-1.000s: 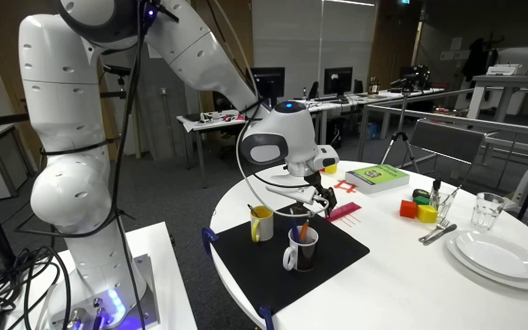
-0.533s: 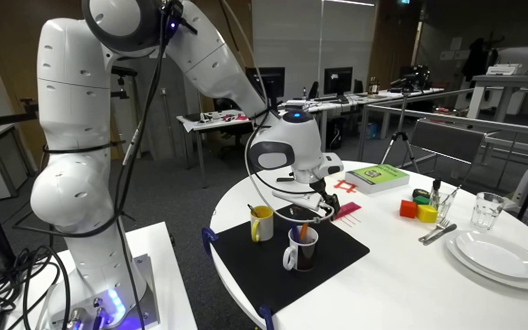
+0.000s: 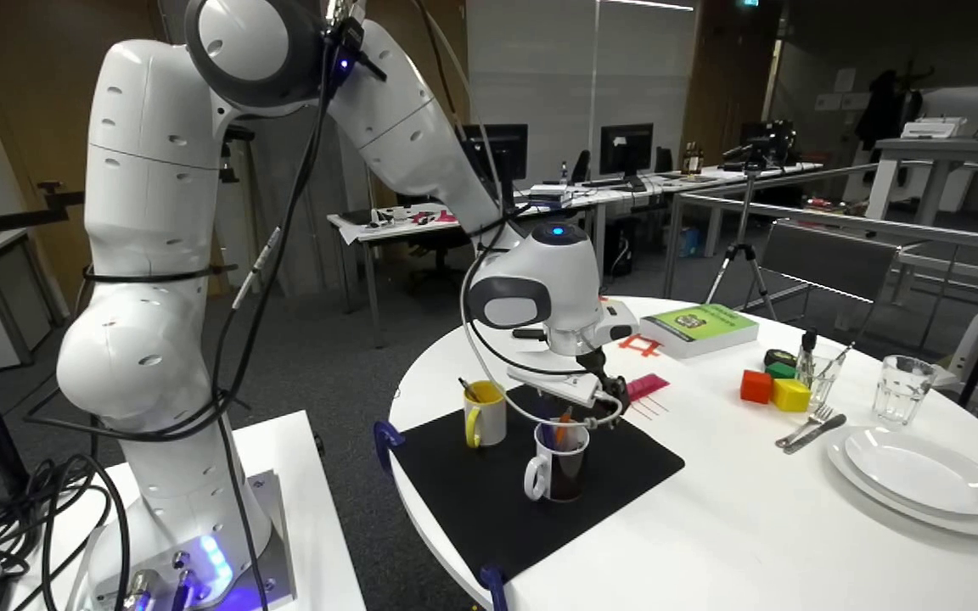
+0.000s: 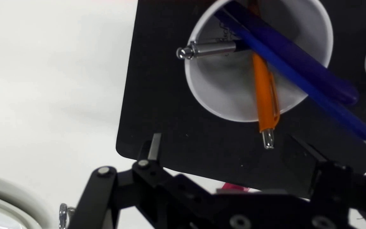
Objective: Move the orange pen from the right cup to the left cup
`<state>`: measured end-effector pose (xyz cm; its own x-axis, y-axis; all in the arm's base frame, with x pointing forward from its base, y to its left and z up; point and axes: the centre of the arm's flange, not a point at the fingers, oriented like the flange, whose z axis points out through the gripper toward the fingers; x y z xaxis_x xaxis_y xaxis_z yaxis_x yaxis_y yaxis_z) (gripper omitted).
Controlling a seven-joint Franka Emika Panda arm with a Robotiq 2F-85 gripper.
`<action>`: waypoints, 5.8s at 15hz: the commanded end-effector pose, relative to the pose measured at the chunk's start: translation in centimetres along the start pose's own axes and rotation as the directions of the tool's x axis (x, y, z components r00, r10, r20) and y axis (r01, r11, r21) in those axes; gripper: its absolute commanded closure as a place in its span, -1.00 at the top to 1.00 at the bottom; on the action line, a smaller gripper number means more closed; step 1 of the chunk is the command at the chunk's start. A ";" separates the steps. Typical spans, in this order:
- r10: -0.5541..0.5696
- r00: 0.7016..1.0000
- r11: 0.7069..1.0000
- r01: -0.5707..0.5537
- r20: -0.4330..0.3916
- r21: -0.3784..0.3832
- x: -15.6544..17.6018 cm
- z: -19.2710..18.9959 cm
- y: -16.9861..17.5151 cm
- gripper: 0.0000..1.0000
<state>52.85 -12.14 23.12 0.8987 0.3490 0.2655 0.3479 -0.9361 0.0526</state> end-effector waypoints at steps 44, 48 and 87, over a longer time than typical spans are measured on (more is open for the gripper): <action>0.476 0.879 0.867 -0.473 -0.018 -0.154 -0.1 -6.5 -0.8 1.00; 0.465 0.885 0.875 -0.462 -0.019 -0.146 0.4 -5.3 0.0 1.00; 0.425 0.904 0.873 -0.421 -0.041 -0.246 1.5 0.4 -3.2 -0.95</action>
<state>53.17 -8.85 22.43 0.9571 -0.1017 0.2713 -0.1475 -0.9770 0.1541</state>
